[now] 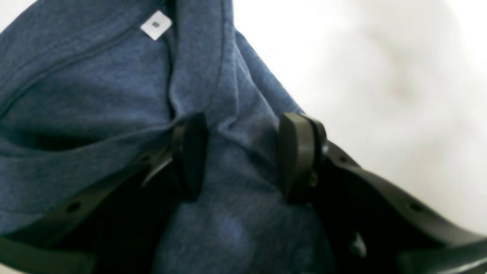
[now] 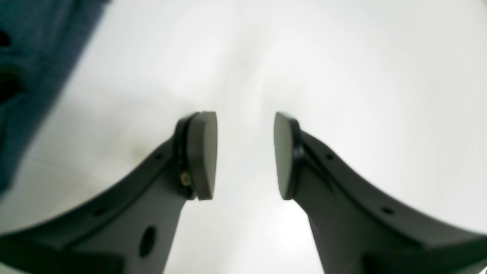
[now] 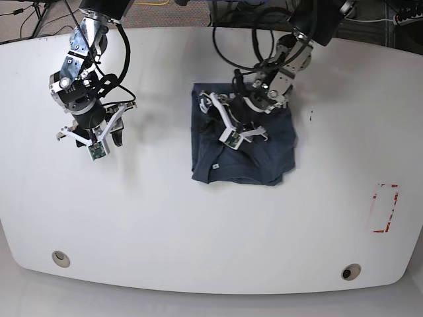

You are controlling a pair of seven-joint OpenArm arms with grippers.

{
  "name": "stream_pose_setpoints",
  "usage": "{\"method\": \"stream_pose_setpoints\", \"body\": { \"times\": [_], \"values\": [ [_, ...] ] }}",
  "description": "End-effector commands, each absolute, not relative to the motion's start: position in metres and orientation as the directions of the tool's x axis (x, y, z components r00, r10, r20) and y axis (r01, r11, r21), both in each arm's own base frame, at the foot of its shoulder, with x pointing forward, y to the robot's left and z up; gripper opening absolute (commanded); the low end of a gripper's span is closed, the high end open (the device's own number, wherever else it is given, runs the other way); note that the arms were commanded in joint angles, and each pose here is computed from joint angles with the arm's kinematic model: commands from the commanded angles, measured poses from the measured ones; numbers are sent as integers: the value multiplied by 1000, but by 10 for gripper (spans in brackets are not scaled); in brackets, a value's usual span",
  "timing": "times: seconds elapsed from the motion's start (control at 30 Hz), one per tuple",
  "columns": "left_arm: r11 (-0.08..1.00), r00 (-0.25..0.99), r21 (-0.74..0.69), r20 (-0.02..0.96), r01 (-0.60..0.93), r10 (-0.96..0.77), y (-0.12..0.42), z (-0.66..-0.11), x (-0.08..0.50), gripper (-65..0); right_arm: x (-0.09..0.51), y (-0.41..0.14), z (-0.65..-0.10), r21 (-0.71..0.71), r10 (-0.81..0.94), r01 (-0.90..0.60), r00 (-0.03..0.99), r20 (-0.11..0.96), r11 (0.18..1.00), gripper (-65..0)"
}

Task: Layout the t-shirt on the table in an organized manner, then fold the t-shirt properly
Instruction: 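Carry the folded shirt with the left gripper onto the red-taped square, then open the left gripper to release the folded shirt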

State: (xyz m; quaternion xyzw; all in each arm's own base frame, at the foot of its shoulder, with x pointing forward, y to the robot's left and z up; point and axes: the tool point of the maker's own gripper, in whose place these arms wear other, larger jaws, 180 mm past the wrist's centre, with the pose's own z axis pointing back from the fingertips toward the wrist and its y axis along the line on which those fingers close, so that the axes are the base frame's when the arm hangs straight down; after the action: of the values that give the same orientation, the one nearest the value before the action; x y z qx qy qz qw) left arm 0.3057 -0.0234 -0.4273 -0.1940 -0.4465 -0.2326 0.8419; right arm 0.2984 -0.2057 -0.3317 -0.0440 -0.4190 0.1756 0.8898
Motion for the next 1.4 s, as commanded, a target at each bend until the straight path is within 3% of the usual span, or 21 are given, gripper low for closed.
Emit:
{"method": "stream_pose_setpoints", "body": {
  "times": [0.0, 0.57, 1.0, 1.37],
  "values": [
    [850, 628, -62, 703, 523, -335, 34, -471, 278, -360, 306, -205, -317, -237, 350, -269, 542, 764, 934, -412],
    [865, 697, 45, 574, 499, -431, 214, -463, 244, -361, 305, -202, -319, -230, 348, -274, 544, 763, 934, -412],
    [859, 742, 117, 455, 498, -492, 303, -439, 231, -362, 304, -203, -318, -231, 347, -271, 545, 763, 934, -412],
    [894, 806, 201, 388, 400, -448, 383, -422, 223, -362, 298, -203, -323, -227, 347, -275, 558, 753, 934, -412]
  ]
}}
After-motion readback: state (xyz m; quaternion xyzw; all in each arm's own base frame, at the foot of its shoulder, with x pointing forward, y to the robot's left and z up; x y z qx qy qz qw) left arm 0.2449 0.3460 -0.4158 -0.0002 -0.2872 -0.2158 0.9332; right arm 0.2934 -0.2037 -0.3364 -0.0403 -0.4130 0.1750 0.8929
